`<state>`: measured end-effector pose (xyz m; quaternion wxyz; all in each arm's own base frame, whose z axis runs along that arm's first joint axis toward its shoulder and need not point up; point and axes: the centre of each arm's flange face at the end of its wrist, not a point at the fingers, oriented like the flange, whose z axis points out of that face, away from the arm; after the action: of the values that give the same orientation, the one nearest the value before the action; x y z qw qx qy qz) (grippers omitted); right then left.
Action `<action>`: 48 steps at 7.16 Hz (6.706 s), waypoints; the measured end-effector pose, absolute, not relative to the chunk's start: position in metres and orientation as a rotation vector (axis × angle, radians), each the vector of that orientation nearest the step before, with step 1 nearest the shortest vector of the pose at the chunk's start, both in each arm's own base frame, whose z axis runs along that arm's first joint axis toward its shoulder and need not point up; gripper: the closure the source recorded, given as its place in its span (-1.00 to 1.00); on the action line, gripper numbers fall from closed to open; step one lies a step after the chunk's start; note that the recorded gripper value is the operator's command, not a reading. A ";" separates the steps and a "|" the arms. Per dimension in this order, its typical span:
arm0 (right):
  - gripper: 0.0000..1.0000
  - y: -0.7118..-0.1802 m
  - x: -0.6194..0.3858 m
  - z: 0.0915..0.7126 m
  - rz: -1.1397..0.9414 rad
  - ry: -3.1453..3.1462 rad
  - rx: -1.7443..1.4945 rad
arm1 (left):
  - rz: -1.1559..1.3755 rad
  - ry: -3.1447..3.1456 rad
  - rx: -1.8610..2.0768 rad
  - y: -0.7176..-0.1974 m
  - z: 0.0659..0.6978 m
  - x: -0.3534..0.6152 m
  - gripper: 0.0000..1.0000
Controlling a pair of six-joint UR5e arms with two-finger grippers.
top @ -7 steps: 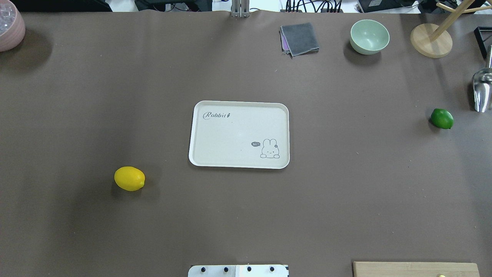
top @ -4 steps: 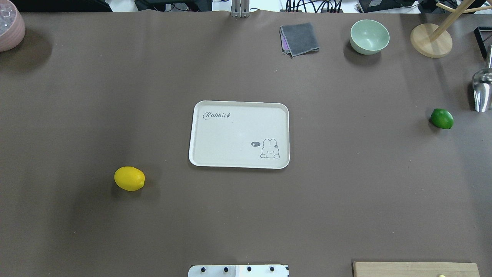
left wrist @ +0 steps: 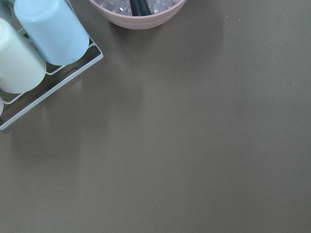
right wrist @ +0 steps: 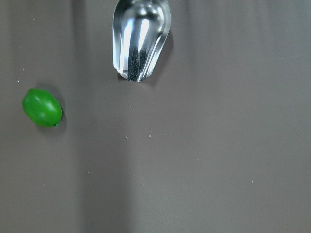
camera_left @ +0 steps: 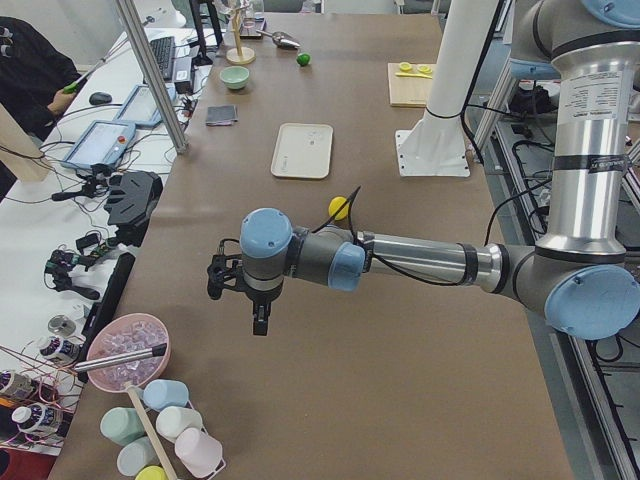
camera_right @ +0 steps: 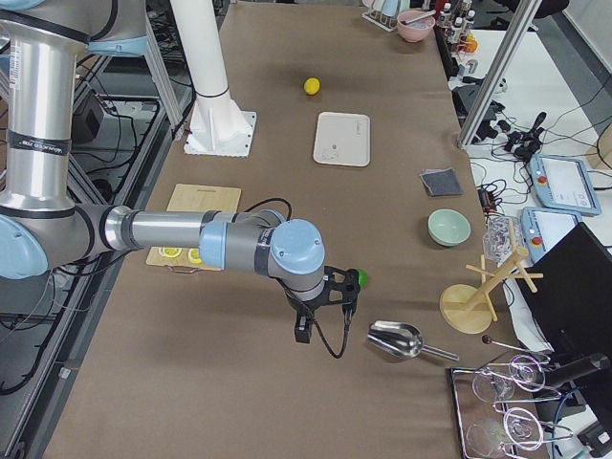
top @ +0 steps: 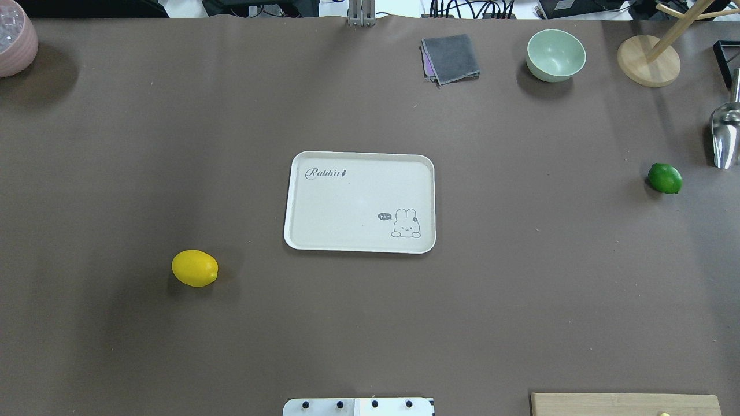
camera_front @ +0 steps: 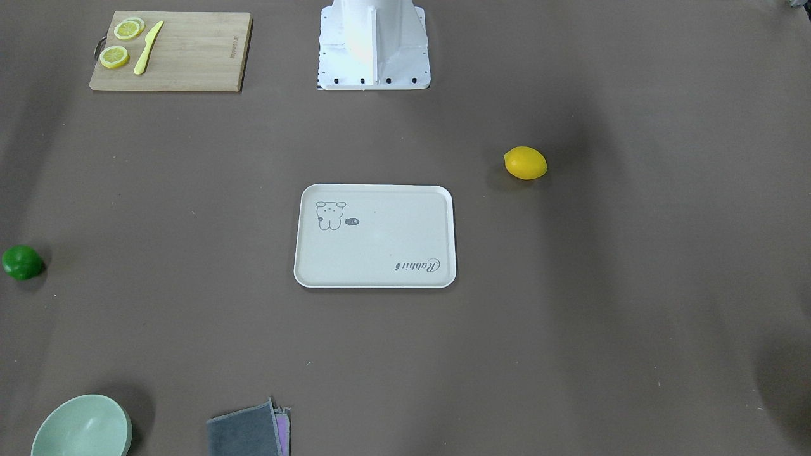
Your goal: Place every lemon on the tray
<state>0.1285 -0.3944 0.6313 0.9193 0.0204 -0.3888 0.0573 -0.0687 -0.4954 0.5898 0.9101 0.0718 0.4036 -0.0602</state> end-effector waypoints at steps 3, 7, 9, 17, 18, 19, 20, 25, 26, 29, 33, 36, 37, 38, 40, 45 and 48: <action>-1.00 -0.394 0.129 0.632 0.118 -0.799 0.041 | -0.123 0.834 0.151 -0.496 0.588 -0.069 -0.95; -1.00 -0.396 0.129 0.630 0.116 -0.801 0.045 | -0.118 0.839 0.161 -0.498 0.582 -0.068 -0.95; -1.00 -0.396 0.129 0.629 0.115 -0.802 0.046 | -0.114 0.841 0.162 -0.497 0.582 -0.067 -0.96; -1.00 -0.451 0.050 0.591 -0.143 -0.791 0.143 | 0.067 0.870 0.338 -0.520 0.541 -0.020 -0.95; -1.00 -0.460 0.030 0.586 -0.203 -0.795 0.177 | 0.099 0.876 0.360 -0.523 0.536 -0.010 -0.95; -1.00 -0.467 0.015 0.594 -0.243 -0.801 0.212 | 0.116 0.879 0.371 -0.524 0.533 -0.004 -0.96; -1.00 -0.479 0.003 0.606 -0.266 -0.809 0.234 | 0.134 0.881 0.384 -0.526 0.529 0.002 -0.95; -1.00 -0.538 -0.089 0.594 -0.394 -0.842 0.285 | 0.217 0.896 0.411 -0.570 0.504 0.046 -0.95; -1.00 -0.539 -0.105 0.609 -0.426 -0.848 0.304 | 0.213 0.895 0.400 -0.572 0.510 0.048 -0.95; -1.00 -0.531 -0.138 0.643 -0.474 -0.841 0.288 | 0.210 0.895 0.394 -0.572 0.512 0.049 -0.95; 0.39 -0.535 -0.166 0.652 -0.510 -0.838 0.258 | 0.215 0.897 0.400 -0.572 0.513 0.049 -0.95; 1.00 -0.541 -0.172 0.649 -0.516 -0.833 0.263 | 0.215 0.903 0.404 -0.572 0.510 0.049 -0.95; 1.00 -0.546 -0.173 0.638 -0.515 -0.842 0.278 | 0.220 0.906 0.407 -0.573 0.506 0.052 -0.94; 1.00 -0.551 -0.173 0.621 -0.500 -0.861 0.293 | 0.247 0.915 0.420 -0.572 0.499 0.065 -0.94; 1.00 -0.556 -0.174 0.576 -0.426 -0.903 0.317 | 0.351 0.966 0.474 -0.561 0.479 0.124 -0.94; 1.00 -0.553 -0.184 0.491 -0.217 -0.993 0.307 | 0.143 1.177 0.302 -0.513 0.414 0.222 -0.95; 1.00 -0.549 -0.200 0.467 -0.186 -1.011 0.302 | -0.044 1.231 0.220 -0.463 0.357 0.295 -0.87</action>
<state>-0.2000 -0.5491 0.4671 0.8598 0.1441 -0.4819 -0.0887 0.2950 -0.4628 0.3568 0.8105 0.1030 0.5762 -0.0204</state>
